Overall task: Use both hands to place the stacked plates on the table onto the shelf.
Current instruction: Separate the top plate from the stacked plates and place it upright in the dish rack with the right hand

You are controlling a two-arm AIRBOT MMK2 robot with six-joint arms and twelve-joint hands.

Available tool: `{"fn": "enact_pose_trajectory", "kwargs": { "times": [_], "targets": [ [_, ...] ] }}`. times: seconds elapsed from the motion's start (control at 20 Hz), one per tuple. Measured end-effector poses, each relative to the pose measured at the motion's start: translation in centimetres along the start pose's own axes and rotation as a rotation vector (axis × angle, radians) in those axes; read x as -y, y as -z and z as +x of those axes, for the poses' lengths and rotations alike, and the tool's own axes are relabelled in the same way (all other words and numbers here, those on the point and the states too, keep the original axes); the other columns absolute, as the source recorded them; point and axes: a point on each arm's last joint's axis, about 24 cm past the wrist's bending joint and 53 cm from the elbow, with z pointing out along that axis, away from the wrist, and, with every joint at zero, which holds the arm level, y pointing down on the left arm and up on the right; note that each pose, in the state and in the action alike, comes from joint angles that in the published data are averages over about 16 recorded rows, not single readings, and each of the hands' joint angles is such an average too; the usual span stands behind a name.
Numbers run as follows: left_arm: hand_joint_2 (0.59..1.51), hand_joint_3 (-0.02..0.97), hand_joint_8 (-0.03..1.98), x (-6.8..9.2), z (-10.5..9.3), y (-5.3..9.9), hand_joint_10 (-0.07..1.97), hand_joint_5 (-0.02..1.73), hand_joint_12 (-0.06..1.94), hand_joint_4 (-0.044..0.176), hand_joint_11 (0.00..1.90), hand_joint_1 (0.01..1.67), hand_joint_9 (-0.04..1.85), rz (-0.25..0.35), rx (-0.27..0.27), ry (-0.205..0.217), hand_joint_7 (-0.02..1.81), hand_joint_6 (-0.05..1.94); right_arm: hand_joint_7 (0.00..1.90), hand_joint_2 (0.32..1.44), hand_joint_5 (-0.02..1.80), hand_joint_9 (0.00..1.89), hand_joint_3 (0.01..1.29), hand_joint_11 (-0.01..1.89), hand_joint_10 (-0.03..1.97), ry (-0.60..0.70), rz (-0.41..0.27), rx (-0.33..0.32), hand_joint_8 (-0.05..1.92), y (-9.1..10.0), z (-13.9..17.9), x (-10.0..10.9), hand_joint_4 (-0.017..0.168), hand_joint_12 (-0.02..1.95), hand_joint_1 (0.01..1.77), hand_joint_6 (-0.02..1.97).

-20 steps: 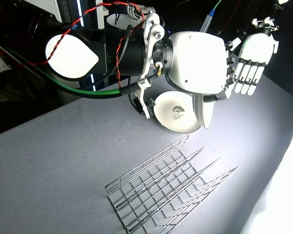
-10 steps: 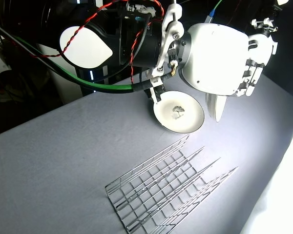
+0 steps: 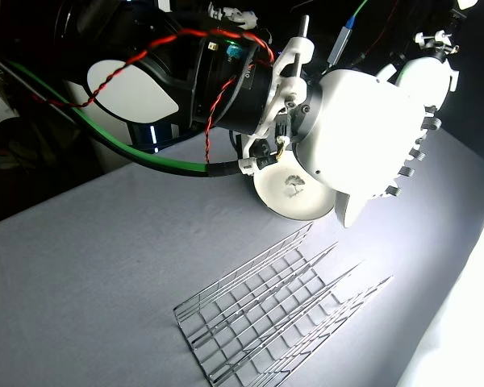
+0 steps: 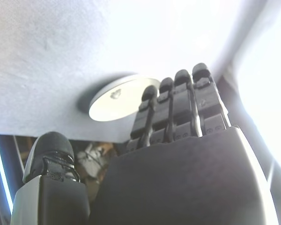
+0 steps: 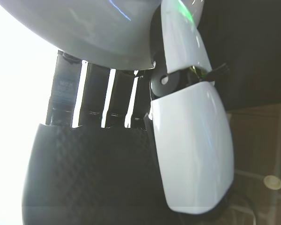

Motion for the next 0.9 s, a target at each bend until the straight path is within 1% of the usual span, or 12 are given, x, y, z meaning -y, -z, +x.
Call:
{"fn": "enact_pose_trajectory", "kwargs": {
  "times": [0.25, 0.45, 0.7, 0.9],
  "targets": [
    [1.125, -0.002, 0.0, 0.1, -0.1, -0.1, 0.01, 0.02, -0.01, 0.0, 0.02, 0.02, 0.02, 0.002, 0.001, -0.002, 0.02, 0.02, 1.04, 1.04, 0.88, 0.95, 0.01, 0.78, 1.15, -0.048, 0.009, 0.018, 0.82, 0.0, -1.0, -0.2, -0.005, 1.34, 1.4, 0.97],
    [1.125, -0.002, 0.0, 0.3, -0.1, -0.2, 0.01, 0.02, -0.01, 0.0, 0.02, 0.02, 0.02, 0.004, 0.002, -0.003, 0.02, 0.02, 1.04, 1.04, 0.88, 0.94, 0.01, 0.78, 1.15, -0.063, 0.017, 0.037, 0.81, 0.4, -2.0, -0.1, -0.005, 1.34, 1.4, 0.96],
    [1.126, -0.002, 0.0, 0.6, -0.1, -0.4, 0.01, 0.02, -0.01, 0.0, 0.02, 0.02, 0.02, 0.01, 0.001, -0.003, 0.02, 0.02, 1.04, 1.04, 0.89, 0.93, 0.01, 0.78, 1.13, -0.061, 0.027, 0.066, 0.8, 1.2, -3.5, 0.4, -0.005, 1.33, 1.4, 0.95],
    [1.126, -0.002, 0.0, 0.8, 0.0, -0.6, 0.01, 0.02, -0.01, 0.0, 0.02, 0.02, 0.02, 0.015, 0.001, -0.003, 0.02, 0.02, 1.05, 1.04, 0.91, 0.94, 0.01, 0.78, 1.11, -0.052, 0.041, 0.098, 0.78, 2.2, -5.0, 1.0, -0.005, 1.32, 1.4, 0.93]
  ]
}}
